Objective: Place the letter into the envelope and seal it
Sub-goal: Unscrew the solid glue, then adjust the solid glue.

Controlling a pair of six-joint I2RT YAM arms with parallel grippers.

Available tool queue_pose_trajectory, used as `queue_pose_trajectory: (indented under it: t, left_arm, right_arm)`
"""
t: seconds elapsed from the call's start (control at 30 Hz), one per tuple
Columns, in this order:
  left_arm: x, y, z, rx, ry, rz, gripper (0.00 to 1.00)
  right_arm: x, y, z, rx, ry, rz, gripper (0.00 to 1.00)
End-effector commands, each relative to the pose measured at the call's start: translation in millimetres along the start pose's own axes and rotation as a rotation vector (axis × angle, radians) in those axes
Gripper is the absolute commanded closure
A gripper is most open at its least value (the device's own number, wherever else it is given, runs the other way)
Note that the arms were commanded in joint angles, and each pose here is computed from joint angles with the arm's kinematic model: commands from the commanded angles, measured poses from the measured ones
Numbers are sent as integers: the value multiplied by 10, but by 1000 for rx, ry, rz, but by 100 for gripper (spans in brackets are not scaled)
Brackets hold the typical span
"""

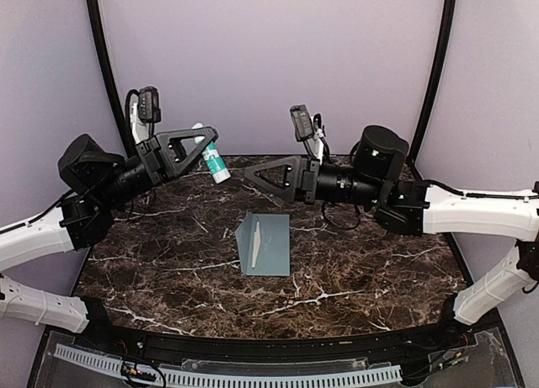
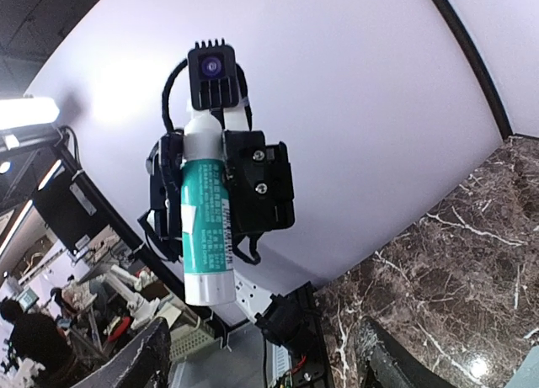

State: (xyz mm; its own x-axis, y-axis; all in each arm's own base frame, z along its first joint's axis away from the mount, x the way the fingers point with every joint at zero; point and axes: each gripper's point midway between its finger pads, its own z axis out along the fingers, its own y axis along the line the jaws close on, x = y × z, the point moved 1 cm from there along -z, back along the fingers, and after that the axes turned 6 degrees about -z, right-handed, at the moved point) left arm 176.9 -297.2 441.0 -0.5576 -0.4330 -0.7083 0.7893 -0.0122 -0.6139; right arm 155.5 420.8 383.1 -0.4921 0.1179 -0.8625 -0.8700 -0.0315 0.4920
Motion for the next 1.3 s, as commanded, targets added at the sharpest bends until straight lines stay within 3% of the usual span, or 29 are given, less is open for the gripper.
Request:
queue_pose_trajectory:
  t: [0.0, 0.2, 0.5, 0.67, 1.1, 1.27]
  left_arm:
    - [-321, 176, -105, -136, -239, 50, 100]
    - [-343, 266, -75, -216, -277, 90, 100]
    - [-257, 299, -20, -213, -262, 84, 100]
    - [-198, 328, -4, -211, -253, 74, 100]
    - [-112, 389, -9, -217, -241, 60, 100]
    - [-92, 413, -7, -220, -238, 50, 100]
  right_arm:
    - [-318, 50, 17, 46, -221, 53, 29]
    - [-297, 34, 151, 30, -266, 174, 27]
    - [-238, -46, 416, -16, -217, 289, 27]
    - [-303, -33, 450, -57, -240, 307, 34]
    - [-396, -78, 509, -109, -264, 339, 64]
    - [-430, -94, 500, -122, -281, 334, 66]
